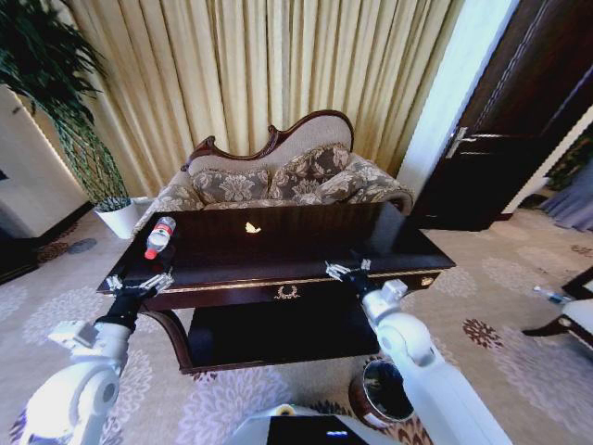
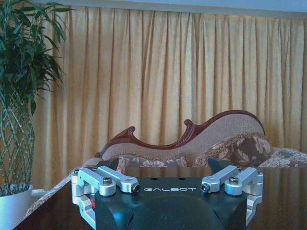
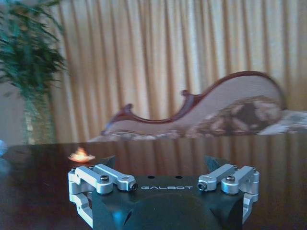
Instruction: Move to the front of the table and place the trash on the table into the trash bin.
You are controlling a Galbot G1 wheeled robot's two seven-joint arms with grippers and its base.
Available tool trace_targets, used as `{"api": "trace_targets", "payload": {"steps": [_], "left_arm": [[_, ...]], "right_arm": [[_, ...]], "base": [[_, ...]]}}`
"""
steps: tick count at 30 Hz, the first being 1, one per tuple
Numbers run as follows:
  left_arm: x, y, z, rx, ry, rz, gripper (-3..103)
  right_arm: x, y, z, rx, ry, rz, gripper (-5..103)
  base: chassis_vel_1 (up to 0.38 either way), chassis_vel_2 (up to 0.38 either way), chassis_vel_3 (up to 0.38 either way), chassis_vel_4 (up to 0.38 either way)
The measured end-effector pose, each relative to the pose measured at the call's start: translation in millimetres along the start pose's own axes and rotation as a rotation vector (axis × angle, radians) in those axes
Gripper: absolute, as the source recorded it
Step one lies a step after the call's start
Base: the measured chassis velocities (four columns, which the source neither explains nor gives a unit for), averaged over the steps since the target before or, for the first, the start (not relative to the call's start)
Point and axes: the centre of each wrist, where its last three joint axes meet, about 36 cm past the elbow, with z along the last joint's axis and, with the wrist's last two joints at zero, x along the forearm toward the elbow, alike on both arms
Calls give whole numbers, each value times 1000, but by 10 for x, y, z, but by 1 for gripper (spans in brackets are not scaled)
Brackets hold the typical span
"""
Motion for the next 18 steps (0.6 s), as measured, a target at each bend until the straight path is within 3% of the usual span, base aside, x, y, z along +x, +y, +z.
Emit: {"api": "trace_targets", "payload": {"steps": [8, 18], "left_arm": [[20, 3, -18, -5, -2, -8, 100], [50, -10, -38, -3, -8, -36, 100]], "right_arm": [[-520, 287, -168, 6, 44, -163, 100], [-1412, 678, -263, 105, 69, -281, 100]], "base": [[0, 0, 0, 0], [0, 0, 0, 0]]}}
